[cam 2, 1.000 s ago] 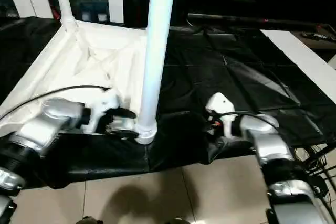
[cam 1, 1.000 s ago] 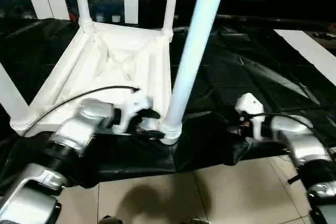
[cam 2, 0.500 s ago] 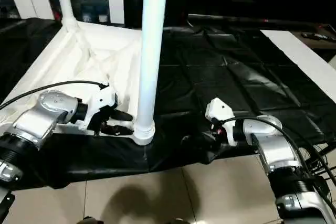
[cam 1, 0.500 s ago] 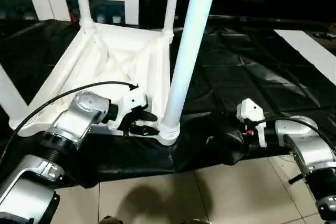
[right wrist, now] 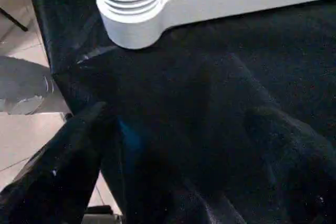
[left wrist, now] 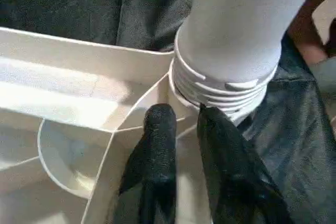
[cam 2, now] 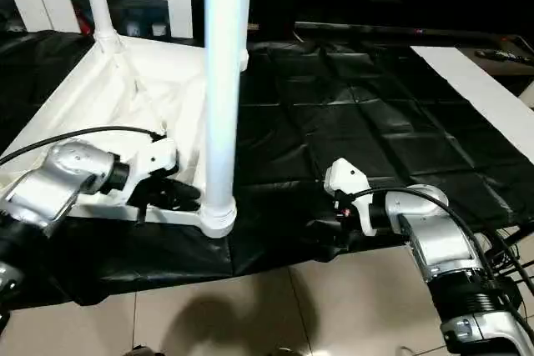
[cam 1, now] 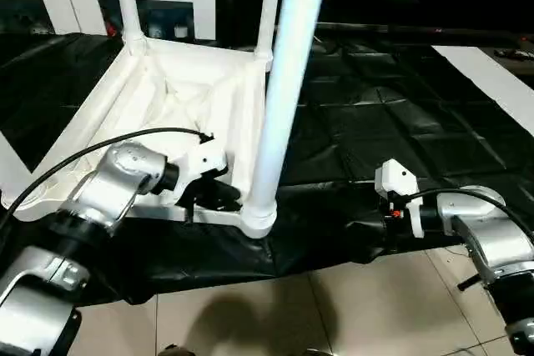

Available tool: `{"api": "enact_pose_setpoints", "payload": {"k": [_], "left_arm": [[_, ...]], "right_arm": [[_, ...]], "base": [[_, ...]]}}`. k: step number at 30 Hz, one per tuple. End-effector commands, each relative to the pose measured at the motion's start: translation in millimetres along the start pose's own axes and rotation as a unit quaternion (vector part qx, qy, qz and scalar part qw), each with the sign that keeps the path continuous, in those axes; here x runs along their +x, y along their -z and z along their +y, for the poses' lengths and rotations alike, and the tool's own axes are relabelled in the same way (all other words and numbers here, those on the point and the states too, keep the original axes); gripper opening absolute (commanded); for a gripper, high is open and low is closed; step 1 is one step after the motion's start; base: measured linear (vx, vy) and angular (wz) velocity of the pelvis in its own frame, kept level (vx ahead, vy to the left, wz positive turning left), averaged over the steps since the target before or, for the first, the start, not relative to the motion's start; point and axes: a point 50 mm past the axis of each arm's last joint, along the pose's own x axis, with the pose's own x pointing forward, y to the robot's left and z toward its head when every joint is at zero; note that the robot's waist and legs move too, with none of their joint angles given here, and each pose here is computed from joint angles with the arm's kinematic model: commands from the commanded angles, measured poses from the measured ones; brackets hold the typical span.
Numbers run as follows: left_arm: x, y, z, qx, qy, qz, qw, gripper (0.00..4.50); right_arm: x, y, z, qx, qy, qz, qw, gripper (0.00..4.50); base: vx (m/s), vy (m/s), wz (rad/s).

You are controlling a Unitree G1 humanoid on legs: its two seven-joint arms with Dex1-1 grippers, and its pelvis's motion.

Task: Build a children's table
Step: Rotate table base

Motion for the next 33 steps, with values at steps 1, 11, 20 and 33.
{"api": "enact_pose_setpoints", "payload": {"k": [1, 11, 20, 33], "left_arm": [[3, 4.3, -5.0, -0.002, 0.011, 0.000, 1.000, 0.44], [-16, 4.4, -15.5, 0.004, -0.002, -0.011, 1.000, 0.93], [-17, 12.3, -12.8, 0.018, -0.014, 0.025, 0.999, 1.05], [-9, 20.9, -12.9, 0.030, -0.013, 0.064, 0.997, 1.05]], "right_arm": [[-5.2, -3.1, -0.6, -0.008, 0.004, 0.005, 1.000, 4.50], [-6.8, -0.8, 0.5, -0.002, 0.011, 0.007, 1.000, 4.50], [-4.1, -3.9, 2.5, -0.004, 0.001, 0.006, 1.000, 4.50], [-1.5, -3.5, 6.0, -0.006, -0.002, 0.007, 1.000, 4.50]], "base": [[0.000, 0.000, 0.00], [0.000, 0.000, 0.00], [0.000, 0.000, 0.00], [0.000, 0.000, 0.00]]}}
